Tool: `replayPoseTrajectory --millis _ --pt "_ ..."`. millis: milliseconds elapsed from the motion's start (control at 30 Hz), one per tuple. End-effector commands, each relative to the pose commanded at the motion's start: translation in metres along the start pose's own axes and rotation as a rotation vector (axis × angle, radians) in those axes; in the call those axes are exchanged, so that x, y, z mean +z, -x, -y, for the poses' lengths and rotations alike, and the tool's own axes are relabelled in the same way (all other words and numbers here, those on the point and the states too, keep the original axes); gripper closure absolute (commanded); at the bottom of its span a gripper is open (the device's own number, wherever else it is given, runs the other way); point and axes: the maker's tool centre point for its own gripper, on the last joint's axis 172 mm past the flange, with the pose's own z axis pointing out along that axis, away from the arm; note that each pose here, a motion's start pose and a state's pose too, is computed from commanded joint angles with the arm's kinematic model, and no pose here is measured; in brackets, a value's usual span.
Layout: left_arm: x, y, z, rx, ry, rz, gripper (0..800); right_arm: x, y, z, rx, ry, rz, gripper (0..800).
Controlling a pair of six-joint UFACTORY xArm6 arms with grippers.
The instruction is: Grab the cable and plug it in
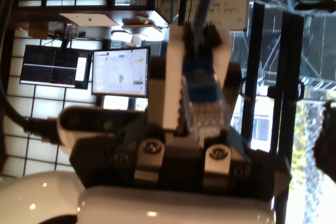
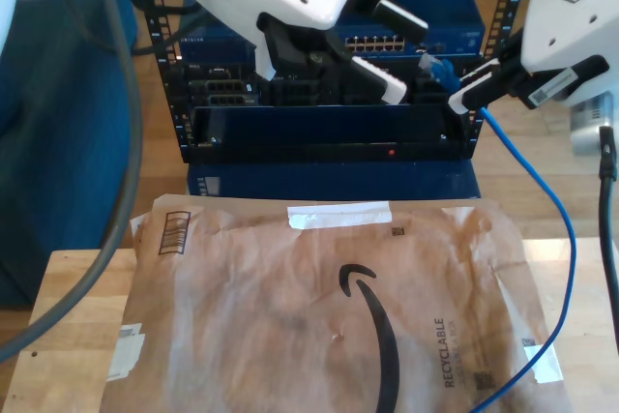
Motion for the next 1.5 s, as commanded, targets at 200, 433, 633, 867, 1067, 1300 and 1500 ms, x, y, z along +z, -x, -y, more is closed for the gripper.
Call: replayPoseTrajectory --millis 200,433,633,867,1067,1300,1500 --pt "-0.001 -0.016 0.000 -0.044 0.002 -0.057 5 -0.001 0.006 0.002 -0.011 0.002 0.002 797" --pt "-0.001 -0.016 -0.001 -0.044 0.005 -0.057 5 0.018 0.015 0.003 -0.031 0.027 -0.001 797" --pt "-0.001 -0.016 0.000 -0.043 0.003 -0.057 7 0.023 0.020 0.002 -0.039 0.040 -0.001 797" --pt "-0.002 -0.017 0.000 -0.044 0.003 -0.058 52 0.026 0.019 0.002 -0.037 0.047 -0.006 797" --pt "-0.001 -0.018 0.000 -0.050 0.003 -0.055 190 0.026 0.019 0.002 -0.037 0.048 -0.007 797" --pt "-0.003 -0.018 -0.001 -0.050 0.010 -0.053 346 0.027 0.019 0.001 -0.039 0.052 -0.009 797" --pt "-0.009 -0.020 -0.004 -0.055 0.026 -0.050 411 0.028 0.019 0.000 -0.040 0.054 -0.009 797"
